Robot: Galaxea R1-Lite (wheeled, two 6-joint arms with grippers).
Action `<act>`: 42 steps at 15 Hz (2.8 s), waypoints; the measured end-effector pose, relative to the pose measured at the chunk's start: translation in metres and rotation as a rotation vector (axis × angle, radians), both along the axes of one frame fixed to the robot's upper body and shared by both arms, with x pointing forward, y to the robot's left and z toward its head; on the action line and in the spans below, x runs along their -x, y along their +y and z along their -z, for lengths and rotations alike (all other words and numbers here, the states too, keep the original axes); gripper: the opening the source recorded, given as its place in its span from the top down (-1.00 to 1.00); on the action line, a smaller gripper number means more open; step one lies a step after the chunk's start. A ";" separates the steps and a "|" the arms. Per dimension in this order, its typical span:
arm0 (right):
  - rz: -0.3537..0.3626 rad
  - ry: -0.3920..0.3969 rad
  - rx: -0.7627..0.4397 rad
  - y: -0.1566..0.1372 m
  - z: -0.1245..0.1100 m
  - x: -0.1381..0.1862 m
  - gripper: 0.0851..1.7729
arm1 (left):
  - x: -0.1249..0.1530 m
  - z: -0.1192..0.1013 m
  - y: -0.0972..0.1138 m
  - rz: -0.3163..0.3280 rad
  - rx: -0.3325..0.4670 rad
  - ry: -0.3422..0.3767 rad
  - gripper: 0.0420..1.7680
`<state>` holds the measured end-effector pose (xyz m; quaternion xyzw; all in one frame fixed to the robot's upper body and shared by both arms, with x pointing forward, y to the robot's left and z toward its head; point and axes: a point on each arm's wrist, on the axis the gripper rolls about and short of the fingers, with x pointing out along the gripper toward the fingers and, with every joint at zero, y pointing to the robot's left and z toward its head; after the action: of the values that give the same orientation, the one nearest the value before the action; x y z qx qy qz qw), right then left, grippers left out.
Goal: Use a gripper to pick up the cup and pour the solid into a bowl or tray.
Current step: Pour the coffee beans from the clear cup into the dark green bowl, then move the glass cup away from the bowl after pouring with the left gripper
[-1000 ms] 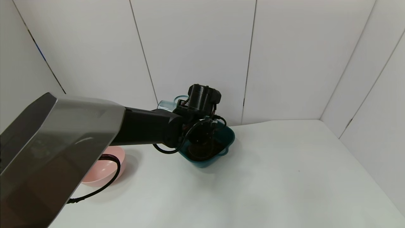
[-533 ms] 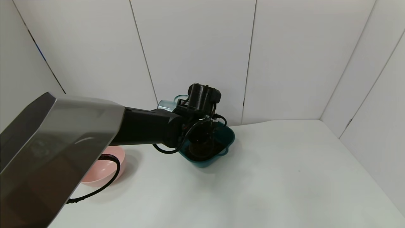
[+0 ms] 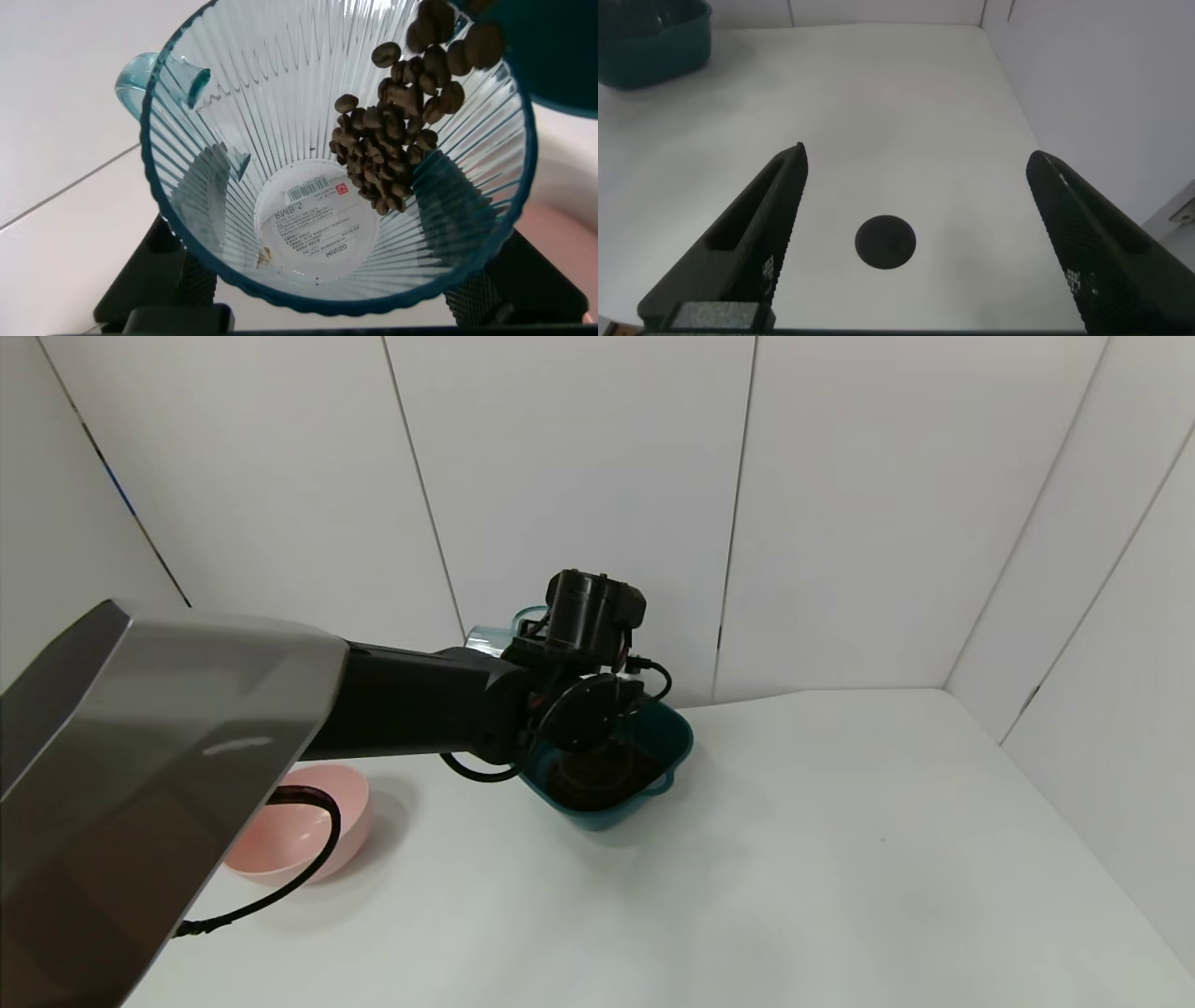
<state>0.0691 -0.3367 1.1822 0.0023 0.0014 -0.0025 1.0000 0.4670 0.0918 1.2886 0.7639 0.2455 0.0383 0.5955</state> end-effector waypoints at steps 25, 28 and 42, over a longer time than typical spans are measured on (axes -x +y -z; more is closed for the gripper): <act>0.000 0.000 0.000 0.000 0.000 0.000 -0.93 | 0.041 -0.034 0.064 -0.101 0.998 -0.013 -0.44; 0.000 0.000 0.000 0.000 0.000 0.000 -0.93 | 0.054 -0.045 0.079 -0.134 1.213 -0.019 -0.44; 0.000 0.000 0.000 0.000 0.000 0.000 -0.93 | 0.085 -0.009 0.112 -0.097 1.676 -0.364 -0.44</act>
<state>0.0691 -0.3367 1.1822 0.0023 0.0016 -0.0025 1.0000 0.3819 0.2037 1.2974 0.0423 0.1259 -0.0084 0.9911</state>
